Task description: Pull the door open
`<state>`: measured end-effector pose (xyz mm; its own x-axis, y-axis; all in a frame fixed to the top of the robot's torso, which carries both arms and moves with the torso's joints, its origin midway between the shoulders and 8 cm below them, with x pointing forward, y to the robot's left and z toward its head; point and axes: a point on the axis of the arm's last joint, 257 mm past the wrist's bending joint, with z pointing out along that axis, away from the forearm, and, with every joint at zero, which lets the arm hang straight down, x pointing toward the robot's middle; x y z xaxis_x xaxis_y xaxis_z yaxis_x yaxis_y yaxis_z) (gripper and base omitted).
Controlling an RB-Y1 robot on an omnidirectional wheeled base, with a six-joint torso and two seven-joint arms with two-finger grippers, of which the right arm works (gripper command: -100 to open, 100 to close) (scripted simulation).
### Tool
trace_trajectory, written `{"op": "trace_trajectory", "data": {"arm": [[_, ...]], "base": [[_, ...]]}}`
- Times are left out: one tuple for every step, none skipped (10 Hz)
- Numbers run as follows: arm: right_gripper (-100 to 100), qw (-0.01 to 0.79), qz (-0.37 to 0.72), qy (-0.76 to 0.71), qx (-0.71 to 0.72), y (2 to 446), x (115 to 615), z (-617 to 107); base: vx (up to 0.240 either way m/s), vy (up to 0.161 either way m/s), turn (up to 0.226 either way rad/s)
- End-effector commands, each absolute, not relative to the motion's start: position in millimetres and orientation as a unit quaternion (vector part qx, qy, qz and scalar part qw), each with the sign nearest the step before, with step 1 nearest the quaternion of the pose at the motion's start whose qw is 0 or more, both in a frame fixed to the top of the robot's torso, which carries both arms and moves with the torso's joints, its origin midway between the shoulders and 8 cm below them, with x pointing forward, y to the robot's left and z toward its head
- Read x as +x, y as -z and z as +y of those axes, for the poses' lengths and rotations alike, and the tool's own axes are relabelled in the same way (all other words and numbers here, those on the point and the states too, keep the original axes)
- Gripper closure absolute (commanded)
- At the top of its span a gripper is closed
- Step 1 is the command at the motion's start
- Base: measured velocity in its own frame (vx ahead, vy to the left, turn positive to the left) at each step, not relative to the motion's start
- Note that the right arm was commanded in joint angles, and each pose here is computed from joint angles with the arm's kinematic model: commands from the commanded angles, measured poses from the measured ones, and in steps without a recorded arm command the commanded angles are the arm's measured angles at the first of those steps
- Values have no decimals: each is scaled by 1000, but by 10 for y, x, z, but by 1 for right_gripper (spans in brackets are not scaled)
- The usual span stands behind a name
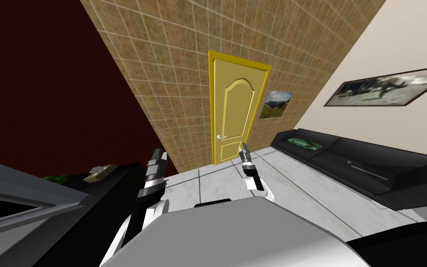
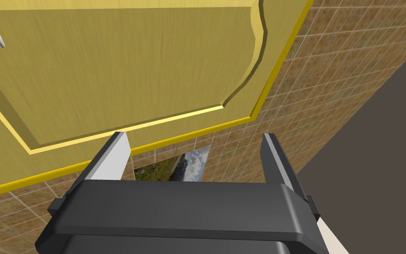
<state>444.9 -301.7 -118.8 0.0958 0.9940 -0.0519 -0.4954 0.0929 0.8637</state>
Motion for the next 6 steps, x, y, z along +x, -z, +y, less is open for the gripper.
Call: {"op": "trace_trajectory", "data": {"arm": [[-100, 649, 357, -569, 358, 1276, 4529, -3069], [-100, 645, 363, -565, 365, 1377, 4540, -3084], [-100, 645, 365, -562, 366, 1414, 4600, -3123], [-100, 642, 370, -558, 374, 1517, 4609, -3139], [-100, 641, 374, -554, 377, 1578, 4669, -3185], [-100, 638, 378, -551, 382, 1653, 4673, -3197]], "base": [[49, -15, 130], [45, -18, 69], [42, -31, 131], [34, -30, 75], [46, -34, 137], [46, -27, 74]]}}
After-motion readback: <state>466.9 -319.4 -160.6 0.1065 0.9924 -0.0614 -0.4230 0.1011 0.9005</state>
